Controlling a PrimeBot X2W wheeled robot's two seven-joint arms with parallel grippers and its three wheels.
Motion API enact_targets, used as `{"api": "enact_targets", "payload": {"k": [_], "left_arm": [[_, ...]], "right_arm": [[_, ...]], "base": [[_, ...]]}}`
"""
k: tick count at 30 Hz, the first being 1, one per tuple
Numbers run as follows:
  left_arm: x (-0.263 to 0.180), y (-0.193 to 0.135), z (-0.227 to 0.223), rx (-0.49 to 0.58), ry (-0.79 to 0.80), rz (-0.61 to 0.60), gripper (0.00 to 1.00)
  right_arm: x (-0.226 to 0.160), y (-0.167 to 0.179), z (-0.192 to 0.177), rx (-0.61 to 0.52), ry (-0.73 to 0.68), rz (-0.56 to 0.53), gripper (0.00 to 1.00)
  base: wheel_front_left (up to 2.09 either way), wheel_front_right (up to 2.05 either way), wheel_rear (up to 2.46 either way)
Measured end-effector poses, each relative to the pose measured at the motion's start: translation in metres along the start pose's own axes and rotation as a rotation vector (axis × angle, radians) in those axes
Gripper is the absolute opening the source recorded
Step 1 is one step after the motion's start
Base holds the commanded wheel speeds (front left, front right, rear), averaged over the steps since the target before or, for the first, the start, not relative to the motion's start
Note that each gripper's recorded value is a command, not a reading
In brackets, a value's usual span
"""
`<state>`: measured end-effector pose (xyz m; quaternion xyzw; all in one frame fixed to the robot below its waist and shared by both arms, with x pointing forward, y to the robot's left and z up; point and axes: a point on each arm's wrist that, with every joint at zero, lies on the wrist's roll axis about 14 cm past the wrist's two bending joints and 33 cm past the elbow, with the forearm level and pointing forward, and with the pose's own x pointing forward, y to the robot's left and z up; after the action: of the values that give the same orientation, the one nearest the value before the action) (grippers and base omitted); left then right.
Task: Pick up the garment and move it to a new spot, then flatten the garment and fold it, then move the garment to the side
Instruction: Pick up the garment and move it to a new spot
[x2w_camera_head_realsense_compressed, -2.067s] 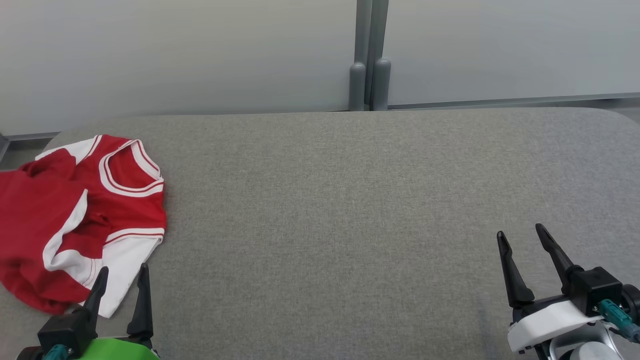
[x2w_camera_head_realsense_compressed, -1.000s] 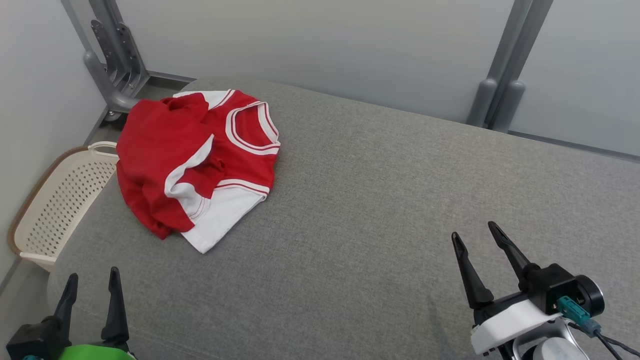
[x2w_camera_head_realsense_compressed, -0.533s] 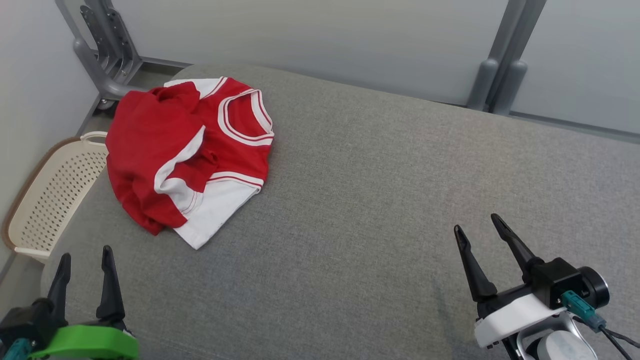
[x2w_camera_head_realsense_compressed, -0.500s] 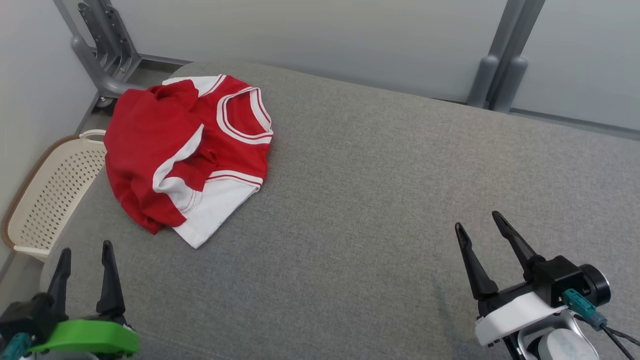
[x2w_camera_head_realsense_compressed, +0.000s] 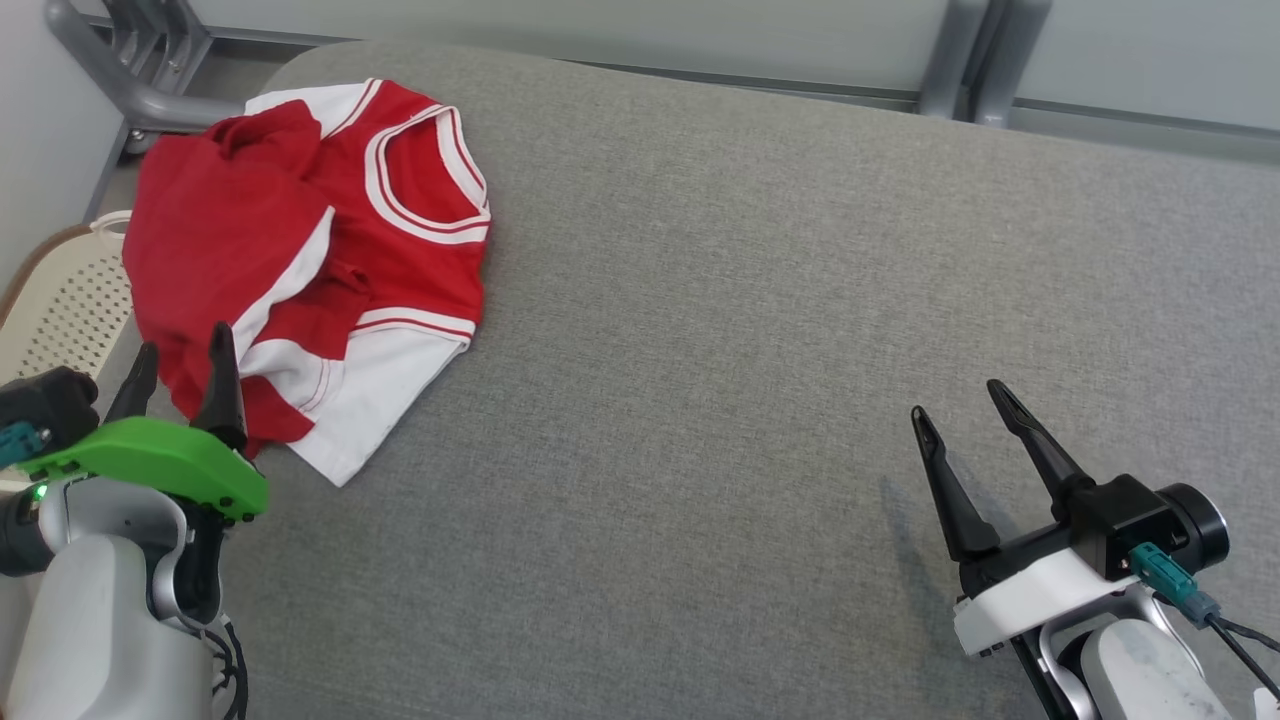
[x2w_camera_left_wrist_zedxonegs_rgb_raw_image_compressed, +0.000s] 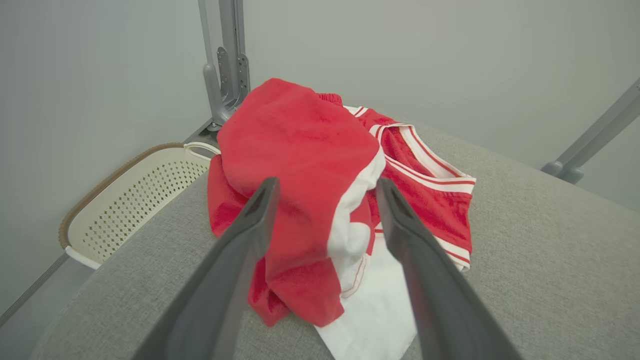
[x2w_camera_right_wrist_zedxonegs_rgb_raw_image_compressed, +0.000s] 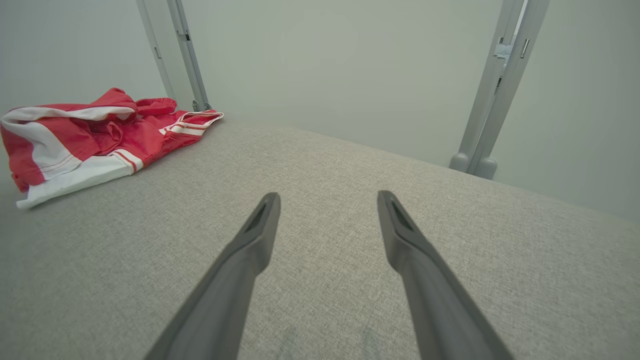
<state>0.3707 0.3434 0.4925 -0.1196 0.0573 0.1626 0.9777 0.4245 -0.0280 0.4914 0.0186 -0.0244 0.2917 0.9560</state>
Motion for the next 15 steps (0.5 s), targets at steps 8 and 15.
{"api": "enact_targets", "payload": {"k": [8, 15], "left_arm": [[0.027, 0.002, -0.037, 0.055, 0.243, 0.043, 1.0], [0.041, 0.013, -0.06, 0.08, 0.345, 0.106, 1.0]], "right_arm": [[-0.004, -0.012, -0.008, 0.008, 0.018, -0.032, 1.0], [-0.003, -0.022, -0.013, 0.011, 0.025, -0.055, 1.0]], "base": [[0.0, 0.0, 0.0], [0.0, 0.0, 0.0]]}}
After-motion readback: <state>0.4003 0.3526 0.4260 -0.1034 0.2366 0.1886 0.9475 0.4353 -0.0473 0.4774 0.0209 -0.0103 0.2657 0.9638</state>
